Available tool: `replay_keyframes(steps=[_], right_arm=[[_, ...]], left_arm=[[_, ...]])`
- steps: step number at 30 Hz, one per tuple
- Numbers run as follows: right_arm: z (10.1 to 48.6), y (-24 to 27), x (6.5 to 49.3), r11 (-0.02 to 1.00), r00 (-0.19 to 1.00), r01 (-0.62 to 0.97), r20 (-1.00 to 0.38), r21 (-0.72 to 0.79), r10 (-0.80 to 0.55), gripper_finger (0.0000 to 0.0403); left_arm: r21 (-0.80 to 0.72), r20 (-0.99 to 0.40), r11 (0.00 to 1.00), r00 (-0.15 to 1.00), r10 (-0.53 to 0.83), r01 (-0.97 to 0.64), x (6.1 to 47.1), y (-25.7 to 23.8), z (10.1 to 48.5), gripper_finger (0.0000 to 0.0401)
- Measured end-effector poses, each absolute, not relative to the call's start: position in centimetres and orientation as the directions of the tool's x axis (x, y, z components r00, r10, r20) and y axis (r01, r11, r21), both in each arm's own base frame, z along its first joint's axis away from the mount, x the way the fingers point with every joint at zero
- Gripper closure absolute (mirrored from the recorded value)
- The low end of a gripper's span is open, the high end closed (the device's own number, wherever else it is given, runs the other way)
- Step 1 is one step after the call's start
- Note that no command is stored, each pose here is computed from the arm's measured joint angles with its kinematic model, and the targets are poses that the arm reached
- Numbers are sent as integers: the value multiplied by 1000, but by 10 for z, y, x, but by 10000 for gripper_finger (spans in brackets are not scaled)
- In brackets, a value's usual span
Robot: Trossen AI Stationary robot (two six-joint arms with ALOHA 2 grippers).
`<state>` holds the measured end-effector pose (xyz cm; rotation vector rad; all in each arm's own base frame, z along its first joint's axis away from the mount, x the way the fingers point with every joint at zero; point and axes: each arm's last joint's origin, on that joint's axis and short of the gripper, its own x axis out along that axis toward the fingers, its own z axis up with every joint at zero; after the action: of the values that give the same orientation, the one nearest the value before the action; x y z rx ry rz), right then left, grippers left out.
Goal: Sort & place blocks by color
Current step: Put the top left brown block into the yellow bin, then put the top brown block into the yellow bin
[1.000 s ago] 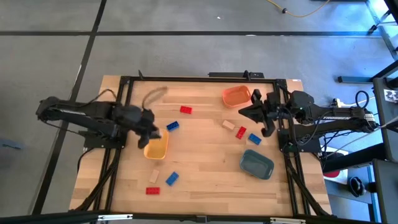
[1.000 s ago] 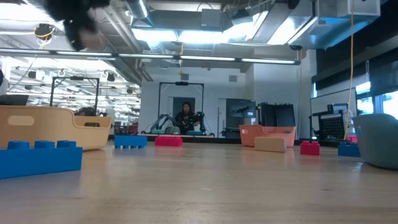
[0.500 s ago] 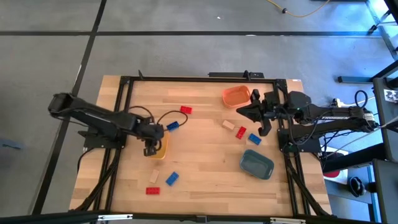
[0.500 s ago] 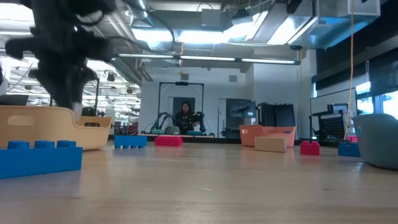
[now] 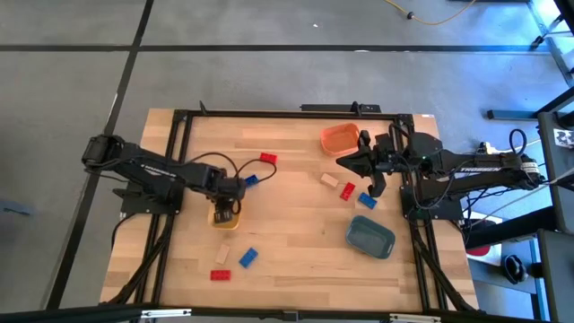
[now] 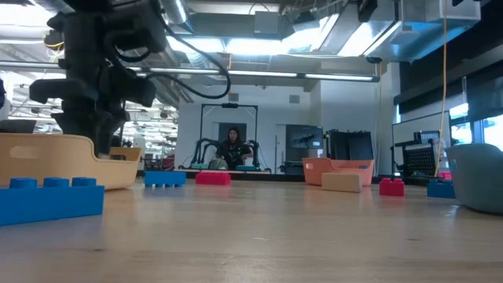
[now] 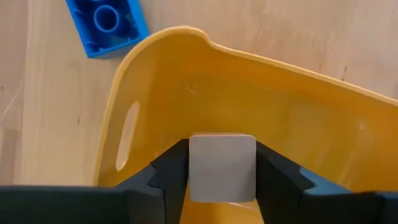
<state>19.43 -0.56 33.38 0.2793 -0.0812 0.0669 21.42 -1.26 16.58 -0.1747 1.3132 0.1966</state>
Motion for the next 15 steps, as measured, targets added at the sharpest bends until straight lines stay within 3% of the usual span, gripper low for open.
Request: replay_keyframes(steps=[10,15], right_arm=[[334,-6,194,960,994,-77,90,269,55,396],[334,-6,194,961,994,-78,94,267,55,396]], left_arm=[[-46,-974,962,225,17,-268,214,-6,170,173],[-114,-974,955,219,-54,-272,222,-4,193,163]])
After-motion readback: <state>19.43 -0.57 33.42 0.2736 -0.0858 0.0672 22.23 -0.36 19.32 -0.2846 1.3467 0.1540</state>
